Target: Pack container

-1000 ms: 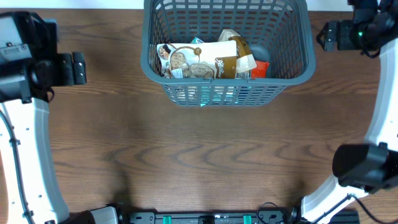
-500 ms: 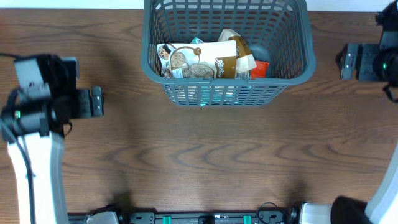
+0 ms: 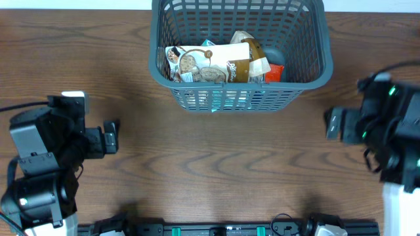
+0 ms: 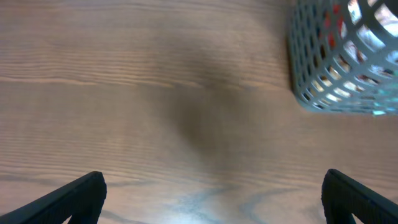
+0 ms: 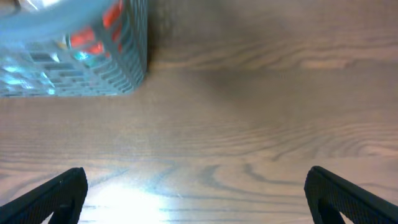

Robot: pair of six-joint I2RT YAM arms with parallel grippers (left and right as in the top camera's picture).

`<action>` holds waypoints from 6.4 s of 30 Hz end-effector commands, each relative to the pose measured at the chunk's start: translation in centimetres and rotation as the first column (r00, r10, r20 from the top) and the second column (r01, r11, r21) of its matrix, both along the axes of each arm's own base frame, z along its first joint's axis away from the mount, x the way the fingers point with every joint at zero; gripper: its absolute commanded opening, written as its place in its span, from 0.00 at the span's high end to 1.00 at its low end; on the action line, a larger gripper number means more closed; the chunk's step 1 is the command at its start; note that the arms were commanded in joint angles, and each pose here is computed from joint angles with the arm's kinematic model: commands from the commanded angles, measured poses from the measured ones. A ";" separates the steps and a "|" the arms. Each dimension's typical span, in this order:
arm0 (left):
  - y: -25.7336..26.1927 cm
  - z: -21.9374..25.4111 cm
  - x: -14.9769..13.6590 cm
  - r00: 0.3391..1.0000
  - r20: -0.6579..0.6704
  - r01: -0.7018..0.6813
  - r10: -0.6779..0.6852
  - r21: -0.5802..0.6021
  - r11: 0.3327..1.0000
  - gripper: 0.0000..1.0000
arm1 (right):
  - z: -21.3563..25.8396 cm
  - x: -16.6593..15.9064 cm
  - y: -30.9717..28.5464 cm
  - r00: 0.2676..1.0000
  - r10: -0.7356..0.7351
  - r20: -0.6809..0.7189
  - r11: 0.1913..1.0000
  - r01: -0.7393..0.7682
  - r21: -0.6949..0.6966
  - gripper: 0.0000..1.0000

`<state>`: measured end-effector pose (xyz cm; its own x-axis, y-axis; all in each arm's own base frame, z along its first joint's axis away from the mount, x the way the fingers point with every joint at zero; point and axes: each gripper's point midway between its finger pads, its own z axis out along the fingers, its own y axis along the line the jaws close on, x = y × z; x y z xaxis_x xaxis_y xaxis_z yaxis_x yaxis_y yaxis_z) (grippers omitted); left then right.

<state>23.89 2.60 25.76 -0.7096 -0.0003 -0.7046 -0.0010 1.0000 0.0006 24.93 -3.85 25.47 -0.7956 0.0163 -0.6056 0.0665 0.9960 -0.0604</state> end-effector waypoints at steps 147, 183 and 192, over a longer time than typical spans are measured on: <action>-5.6 1.5 -4.4 0.875 0.445 0.196 -0.190 0.033 0.980 0.01 | -9.7 -0.4 3.5 0.665 0.005 0.747 0.998 -0.048 0.036 0.01; -2.1 -11.2 0.6 0.785 0.618 -0.023 -0.038 0.090 0.996 0.01 | -9.7 -0.4 3.5 0.665 0.005 0.747 0.998 -0.048 0.036 0.01; -2.0 -12.2 0.5 0.808 0.588 -0.025 -0.032 0.090 0.996 0.01 | -9.7 -0.4 3.5 0.665 0.005 0.747 0.998 -0.048 0.036 0.01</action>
